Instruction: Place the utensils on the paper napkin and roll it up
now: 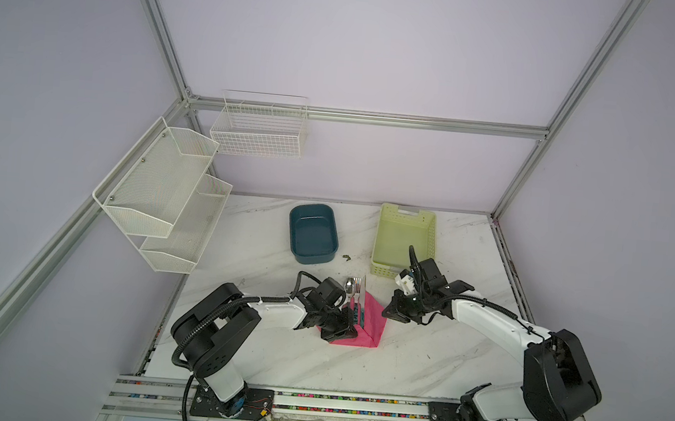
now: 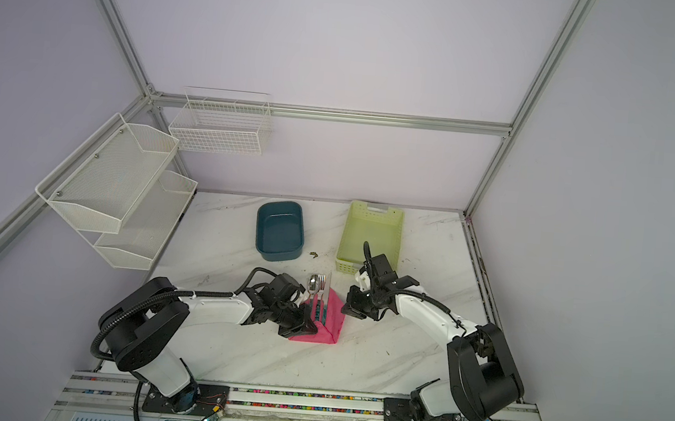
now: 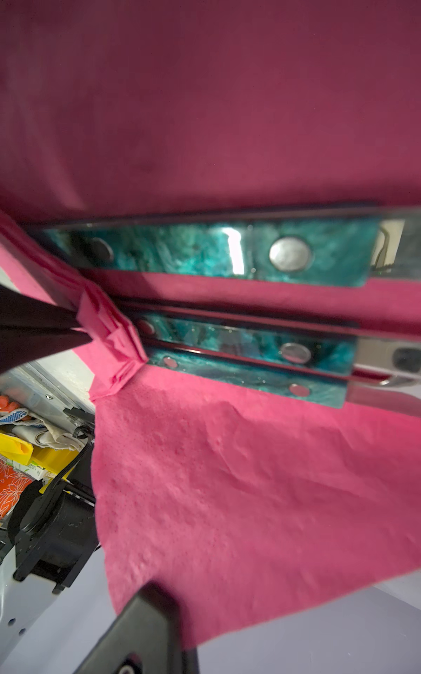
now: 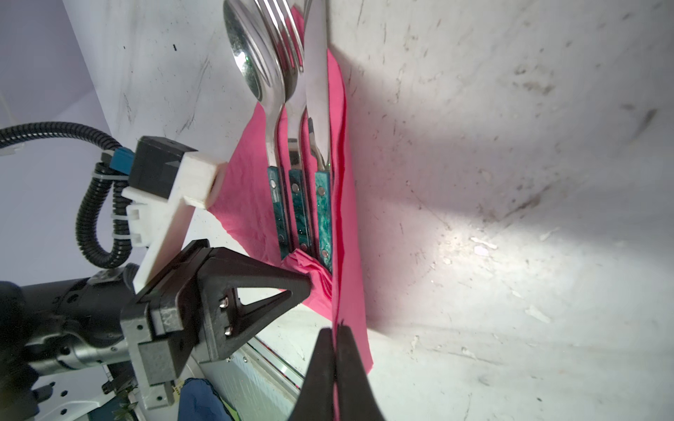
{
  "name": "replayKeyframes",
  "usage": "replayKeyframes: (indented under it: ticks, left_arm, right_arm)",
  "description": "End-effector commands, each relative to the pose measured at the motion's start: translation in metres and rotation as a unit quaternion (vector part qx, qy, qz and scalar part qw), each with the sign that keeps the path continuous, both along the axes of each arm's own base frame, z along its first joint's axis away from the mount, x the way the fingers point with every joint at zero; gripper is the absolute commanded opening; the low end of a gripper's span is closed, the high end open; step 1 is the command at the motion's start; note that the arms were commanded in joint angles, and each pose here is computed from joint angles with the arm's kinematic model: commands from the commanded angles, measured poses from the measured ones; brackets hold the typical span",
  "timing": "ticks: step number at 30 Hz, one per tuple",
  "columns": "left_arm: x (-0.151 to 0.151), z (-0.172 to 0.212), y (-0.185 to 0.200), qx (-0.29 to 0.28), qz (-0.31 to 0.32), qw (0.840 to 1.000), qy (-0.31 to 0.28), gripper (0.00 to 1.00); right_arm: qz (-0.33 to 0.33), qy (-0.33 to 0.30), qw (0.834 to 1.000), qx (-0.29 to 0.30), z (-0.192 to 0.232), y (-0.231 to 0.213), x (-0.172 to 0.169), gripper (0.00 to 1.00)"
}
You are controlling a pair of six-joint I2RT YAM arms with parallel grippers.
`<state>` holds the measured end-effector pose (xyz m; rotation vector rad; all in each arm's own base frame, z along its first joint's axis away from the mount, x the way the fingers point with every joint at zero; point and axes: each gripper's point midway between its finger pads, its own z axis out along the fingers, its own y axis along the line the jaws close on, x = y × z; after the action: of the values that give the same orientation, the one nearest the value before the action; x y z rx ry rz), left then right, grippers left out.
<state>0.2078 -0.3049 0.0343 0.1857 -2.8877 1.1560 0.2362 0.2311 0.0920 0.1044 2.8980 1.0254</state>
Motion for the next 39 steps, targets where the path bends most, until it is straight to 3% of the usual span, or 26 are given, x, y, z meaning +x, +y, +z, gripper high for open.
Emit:
replayKeyframes:
  ticks: [1, 22, 39]
  left_arm:
    - [0.013, 0.007, -0.005, 0.001, 0.003, 1.000, -0.016, 0.00]
    - [0.013, 0.007, -0.005, 0.000, 0.002, 1.000, -0.016, 0.00]
    - [0.012, 0.005, -0.004, 0.000, 0.001, 1.000, -0.015, 0.00]
  right_arm:
    - [-0.019, 0.008, 0.999, 0.029, 0.013, 0.011, 0.002, 0.07]
    - [-0.047, 0.009, 0.996, 0.080, 0.020, 0.066, 0.008, 0.05]
    - [-0.055, 0.016, 0.994, 0.093, 0.010, 0.082, 0.012, 0.04]
